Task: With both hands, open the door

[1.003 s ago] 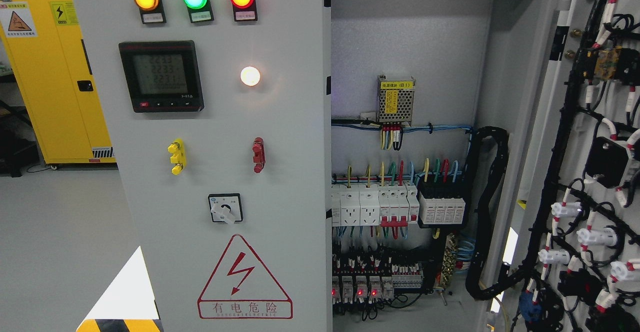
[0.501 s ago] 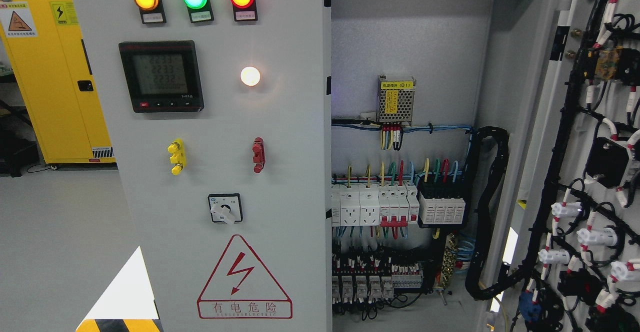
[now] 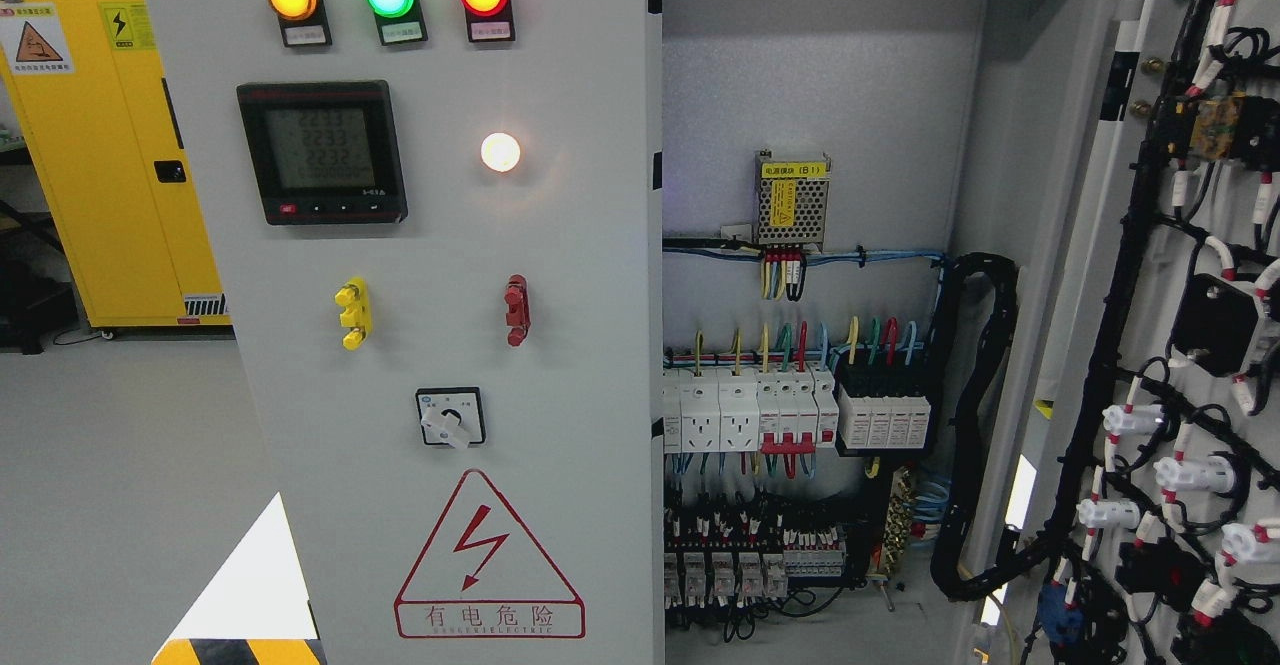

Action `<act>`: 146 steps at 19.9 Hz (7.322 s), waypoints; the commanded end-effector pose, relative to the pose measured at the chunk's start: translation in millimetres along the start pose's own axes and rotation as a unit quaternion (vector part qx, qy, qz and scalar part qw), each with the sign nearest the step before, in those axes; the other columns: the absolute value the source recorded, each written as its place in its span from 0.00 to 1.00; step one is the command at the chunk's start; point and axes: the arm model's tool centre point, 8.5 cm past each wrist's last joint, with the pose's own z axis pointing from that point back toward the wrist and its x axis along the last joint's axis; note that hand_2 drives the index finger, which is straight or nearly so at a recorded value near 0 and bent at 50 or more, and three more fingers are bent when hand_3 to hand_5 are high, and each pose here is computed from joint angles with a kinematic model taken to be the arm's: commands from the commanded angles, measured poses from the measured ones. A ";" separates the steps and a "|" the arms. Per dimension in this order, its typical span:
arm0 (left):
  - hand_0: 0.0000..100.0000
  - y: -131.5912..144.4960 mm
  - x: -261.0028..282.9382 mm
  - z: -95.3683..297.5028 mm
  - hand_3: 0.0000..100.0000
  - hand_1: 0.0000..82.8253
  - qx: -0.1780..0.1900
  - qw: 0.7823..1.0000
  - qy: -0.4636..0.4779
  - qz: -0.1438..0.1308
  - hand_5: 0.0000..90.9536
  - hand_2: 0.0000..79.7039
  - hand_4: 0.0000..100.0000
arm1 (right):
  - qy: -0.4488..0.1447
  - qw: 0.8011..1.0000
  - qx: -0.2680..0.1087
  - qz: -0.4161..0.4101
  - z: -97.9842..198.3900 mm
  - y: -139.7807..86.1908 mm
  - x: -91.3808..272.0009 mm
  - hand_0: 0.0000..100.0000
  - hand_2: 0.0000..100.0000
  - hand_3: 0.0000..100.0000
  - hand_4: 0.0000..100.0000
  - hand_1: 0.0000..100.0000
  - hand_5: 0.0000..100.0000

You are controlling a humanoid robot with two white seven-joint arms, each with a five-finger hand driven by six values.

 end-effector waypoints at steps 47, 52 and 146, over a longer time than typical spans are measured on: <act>0.00 -3.0 1.4 -0.5 0.00 0.00 -0.003 1.000 -0.003 0.004 0.00 0.00 0.00 | -0.017 0.990 0.133 0.049 -262.4 30.1 135.7 0.22 0.00 0.00 0.00 0.01 0.00; 0.00 -3.9 1.6 -0.7 0.00 0.00 -0.004 1.000 -0.004 0.003 0.00 0.00 0.00 | -0.013 0.989 0.147 0.020 -266.8 34.4 143.0 0.22 0.00 0.00 0.00 0.01 0.00; 0.00 -3.5 17.1 -0.4 0.00 0.00 -0.008 1.000 -0.025 0.000 0.00 0.00 0.00 | 0.053 0.813 0.574 -0.081 -165.2 174.6 110.1 0.22 0.00 0.00 0.00 0.01 0.00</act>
